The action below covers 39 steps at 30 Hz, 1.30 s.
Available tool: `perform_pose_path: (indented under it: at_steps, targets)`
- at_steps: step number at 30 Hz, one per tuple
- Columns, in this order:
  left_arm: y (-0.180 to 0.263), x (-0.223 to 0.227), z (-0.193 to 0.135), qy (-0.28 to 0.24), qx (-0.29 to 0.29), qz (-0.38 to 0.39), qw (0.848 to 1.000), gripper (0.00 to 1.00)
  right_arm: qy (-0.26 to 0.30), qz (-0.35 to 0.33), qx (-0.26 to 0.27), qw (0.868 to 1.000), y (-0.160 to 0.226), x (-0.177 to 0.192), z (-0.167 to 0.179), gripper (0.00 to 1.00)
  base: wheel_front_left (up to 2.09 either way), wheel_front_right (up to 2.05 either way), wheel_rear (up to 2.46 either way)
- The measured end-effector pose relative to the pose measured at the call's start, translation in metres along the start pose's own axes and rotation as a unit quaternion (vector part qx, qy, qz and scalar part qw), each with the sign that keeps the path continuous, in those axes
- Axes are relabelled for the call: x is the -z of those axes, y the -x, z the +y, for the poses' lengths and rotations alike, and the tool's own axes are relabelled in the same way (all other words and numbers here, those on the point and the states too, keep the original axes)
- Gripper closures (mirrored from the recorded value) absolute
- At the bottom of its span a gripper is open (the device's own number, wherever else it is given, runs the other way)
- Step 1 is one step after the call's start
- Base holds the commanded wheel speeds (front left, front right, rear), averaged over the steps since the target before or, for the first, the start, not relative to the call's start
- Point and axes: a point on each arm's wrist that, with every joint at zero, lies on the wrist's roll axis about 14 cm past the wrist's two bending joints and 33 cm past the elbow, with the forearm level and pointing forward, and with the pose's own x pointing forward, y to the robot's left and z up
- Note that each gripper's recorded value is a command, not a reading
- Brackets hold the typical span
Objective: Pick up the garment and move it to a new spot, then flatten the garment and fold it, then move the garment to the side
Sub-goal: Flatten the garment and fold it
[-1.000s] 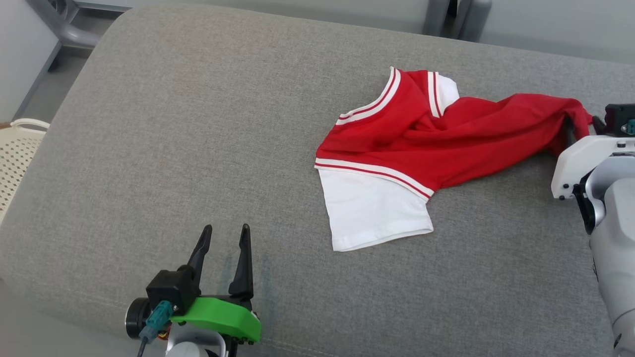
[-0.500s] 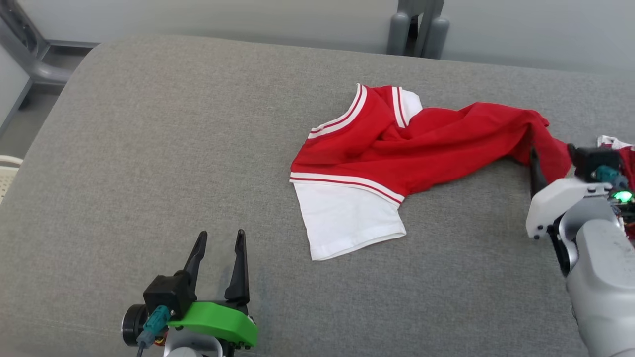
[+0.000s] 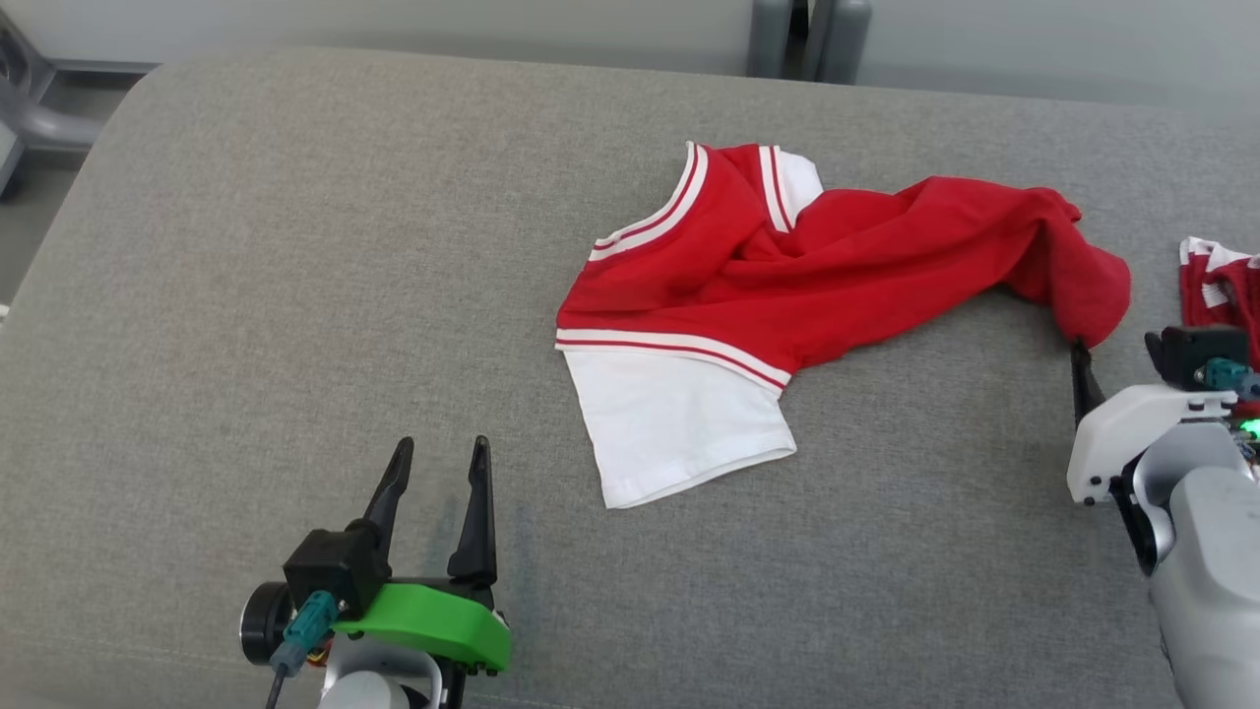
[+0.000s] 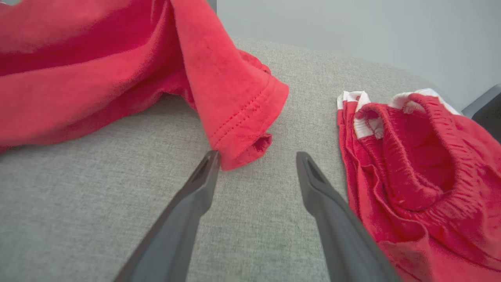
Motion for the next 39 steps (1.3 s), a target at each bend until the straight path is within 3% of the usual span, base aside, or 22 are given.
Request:
perform_pose_path:
  at_steps: [7,8,9,10,20,29,34,39]
  targets:
    - [-0.001,0.007,0.02,-0.004,-0.029,0.012,1.0,0.0,0.03,0.007,-0.007,0.999,-0.032,-0.004,0.009,0.0,0.0,0.0,0.0]
    - [0.0,0.008,0.022,-0.005,-0.033,0.014,0.999,0.0,0.031,0.01,-0.012,0.999,-0.036,-0.003,0.014,0.25,0.0,0.0,0.0]
    - [0.001,0.009,0.024,-0.005,-0.036,0.015,0.999,0.0,0.03,0.014,-0.015,0.999,-0.038,-0.001,0.018,0.7,0.0,0.0,0.0]
    - [0.001,0.009,0.027,-0.005,-0.039,0.017,0.999,0.0,0.029,0.019,-0.019,0.999,-0.04,0.002,0.022,1.0,0.0,0.0,0.0]
    - [-0.004,0.008,0.019,-0.003,-0.029,0.014,0.999,0.0,-0.021,-0.036,-0.063,0.997,-0.033,-0.023,0.067,1.0,0.0,0.0,0.0]
    - [-0.005,0.003,-0.005,0.003,0.006,0.004,1.0,0.0,-0.067,-0.09,-0.128,0.985,0.022,-0.054,0.104,1.0,0.0,0.0,0.0]
    - [-0.006,-0.005,-0.018,0.005,0.023,-0.008,1.0,0.0,-0.097,-0.079,-0.139,0.982,0.07,-0.05,0.096,1.0,0.0,0.0,0.0]
    - [-0.007,-0.011,-0.029,0.005,0.04,-0.018,0.999,0.0,-0.123,-0.048,-0.095,0.987,0.103,-0.032,0.06,1.0,0.0,0.0,0.0]
